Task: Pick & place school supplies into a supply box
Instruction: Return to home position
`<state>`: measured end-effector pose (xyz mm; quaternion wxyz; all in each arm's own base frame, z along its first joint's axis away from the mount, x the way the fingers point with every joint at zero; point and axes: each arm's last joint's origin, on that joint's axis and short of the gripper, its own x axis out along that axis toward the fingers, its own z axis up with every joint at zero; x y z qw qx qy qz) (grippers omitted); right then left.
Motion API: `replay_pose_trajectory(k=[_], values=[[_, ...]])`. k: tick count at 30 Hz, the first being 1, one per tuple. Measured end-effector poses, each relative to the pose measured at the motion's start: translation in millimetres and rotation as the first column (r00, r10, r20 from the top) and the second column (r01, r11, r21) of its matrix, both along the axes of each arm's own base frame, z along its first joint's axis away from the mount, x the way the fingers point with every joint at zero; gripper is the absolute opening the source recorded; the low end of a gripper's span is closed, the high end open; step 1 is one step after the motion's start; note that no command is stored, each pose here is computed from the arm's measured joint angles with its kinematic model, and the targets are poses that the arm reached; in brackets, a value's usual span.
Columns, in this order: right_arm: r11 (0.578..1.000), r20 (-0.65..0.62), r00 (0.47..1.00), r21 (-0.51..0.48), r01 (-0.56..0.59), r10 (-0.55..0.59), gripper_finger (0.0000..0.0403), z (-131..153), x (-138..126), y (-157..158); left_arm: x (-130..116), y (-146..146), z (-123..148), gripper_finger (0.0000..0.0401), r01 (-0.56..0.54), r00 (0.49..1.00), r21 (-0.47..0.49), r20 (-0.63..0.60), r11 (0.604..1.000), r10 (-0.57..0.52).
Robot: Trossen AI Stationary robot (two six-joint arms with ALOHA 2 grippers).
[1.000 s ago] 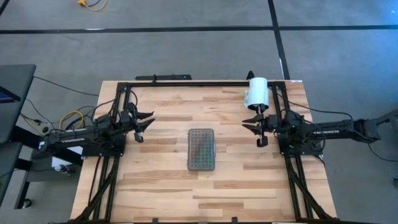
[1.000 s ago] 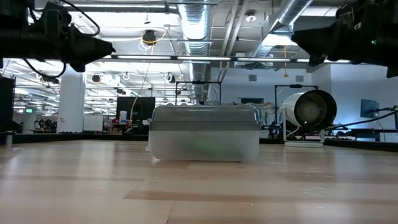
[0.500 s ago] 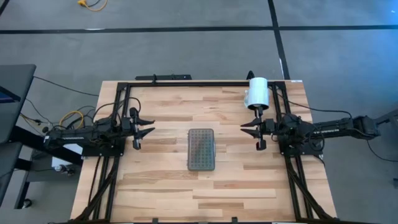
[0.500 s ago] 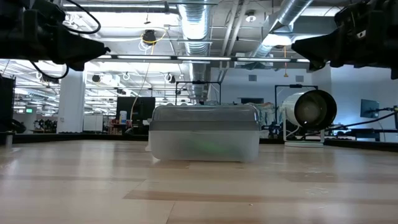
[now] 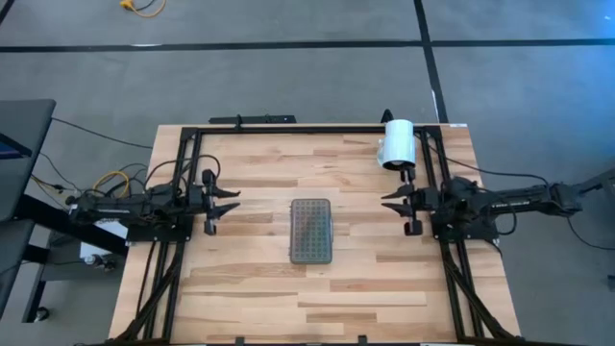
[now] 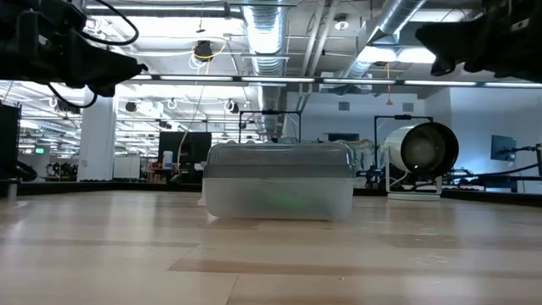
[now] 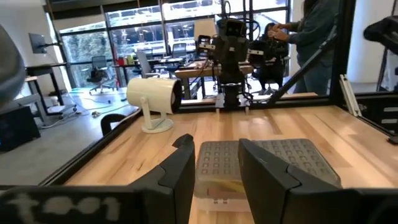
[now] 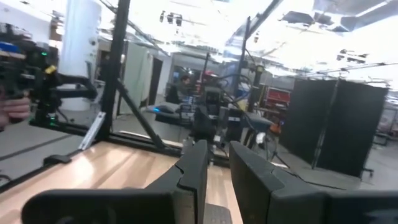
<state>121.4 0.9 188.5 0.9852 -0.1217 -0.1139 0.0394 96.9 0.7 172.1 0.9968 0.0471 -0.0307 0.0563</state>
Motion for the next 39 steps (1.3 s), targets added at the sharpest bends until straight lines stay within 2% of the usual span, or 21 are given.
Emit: replay_pose_trajectory(k=[3,17,22,30,33,39], values=[[1.0,0.005,1.0,-0.013,-0.026,0.026,0.0063,1,-5,4,0,-1,0,0.0113,0.012,1.0,0.007,-0.003,1.0,-0.012],[1.0,0.025,1.0,-0.004,0.007,-0.007,0.0063,0,-27,11,0,-5,-1,0.0113,0.055,0.998,0.038,-0.008,0.998,-0.055],[1.0,0.006,1.0,0.0,0.009,-0.009,0.0063,-2,-27,11,0,-5,0,0.0113,0.042,0.999,0.037,-0.005,0.998,-0.042],[0.992,-0.094,0.989,0.04,0.117,-0.112,0.0063,-11,-25,8,0,-3,0,0.0113,-0.024,1.0,0.031,-0.002,0.999,0.024],[0.992,-0.139,0.984,0.031,0.118,-0.113,0.0063,-16,-25,8,0,-3,0,0.0113,-0.014,1.0,0.005,0.001,1.0,0.014],[0.986,-0.192,0.977,0.124,0.115,-0.09,0.0063,-20,-24,8,0,-3,0,0.0113,-0.008,1.0,-0.004,0.0,1.0,0.008]])
